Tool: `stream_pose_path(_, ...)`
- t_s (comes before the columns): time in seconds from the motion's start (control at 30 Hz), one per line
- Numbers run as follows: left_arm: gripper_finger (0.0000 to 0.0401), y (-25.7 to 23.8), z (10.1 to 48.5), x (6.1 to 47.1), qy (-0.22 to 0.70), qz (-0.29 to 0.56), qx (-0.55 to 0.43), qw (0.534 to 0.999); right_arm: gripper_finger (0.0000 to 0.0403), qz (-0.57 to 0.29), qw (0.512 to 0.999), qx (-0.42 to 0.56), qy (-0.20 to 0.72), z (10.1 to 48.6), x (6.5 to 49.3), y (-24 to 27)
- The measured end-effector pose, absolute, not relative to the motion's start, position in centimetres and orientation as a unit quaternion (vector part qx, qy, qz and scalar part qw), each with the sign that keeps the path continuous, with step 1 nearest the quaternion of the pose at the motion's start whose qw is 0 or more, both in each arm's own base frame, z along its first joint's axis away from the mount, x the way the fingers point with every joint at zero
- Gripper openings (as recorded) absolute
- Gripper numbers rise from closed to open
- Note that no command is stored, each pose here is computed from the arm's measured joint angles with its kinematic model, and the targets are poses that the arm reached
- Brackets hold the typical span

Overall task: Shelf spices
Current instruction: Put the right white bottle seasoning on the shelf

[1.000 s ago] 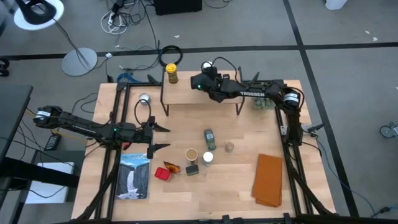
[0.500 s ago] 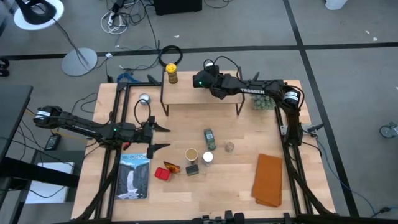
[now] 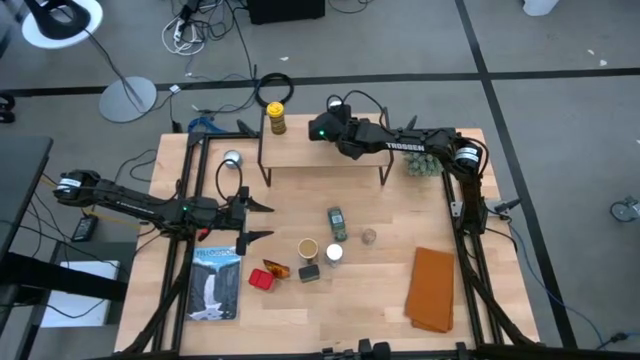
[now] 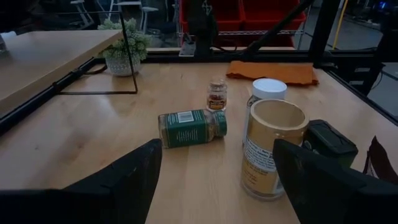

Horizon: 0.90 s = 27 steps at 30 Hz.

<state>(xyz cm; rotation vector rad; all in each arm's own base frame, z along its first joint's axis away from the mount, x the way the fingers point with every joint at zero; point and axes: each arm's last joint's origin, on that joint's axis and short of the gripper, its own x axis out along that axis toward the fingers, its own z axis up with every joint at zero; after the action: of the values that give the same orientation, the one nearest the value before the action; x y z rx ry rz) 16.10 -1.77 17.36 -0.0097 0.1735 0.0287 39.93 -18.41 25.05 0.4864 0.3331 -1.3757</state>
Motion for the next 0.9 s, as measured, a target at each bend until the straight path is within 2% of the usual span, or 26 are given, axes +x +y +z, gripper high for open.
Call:
stream_pose_path(0.27,0.0312,-1.8,17.3,16.1,0.088,0.014,-0.004,0.996,0.0233,-0.598,0.77,0.177,0.134,27.7,40.8,-18.1)
stream_pose_path(0.7,0.0312,-1.8,17.2,16.1,0.092,0.014,-0.003,0.996,0.0228,-0.596,0.783,0.14,0.109,31.6,41.4,-17.8)
stream_pose_path(0.9,0.0312,-1.8,17.2,16.1,0.092,0.014,-0.003,0.996,0.0226,-0.611,0.782,0.078,0.099,34.7,42.0,-16.0)
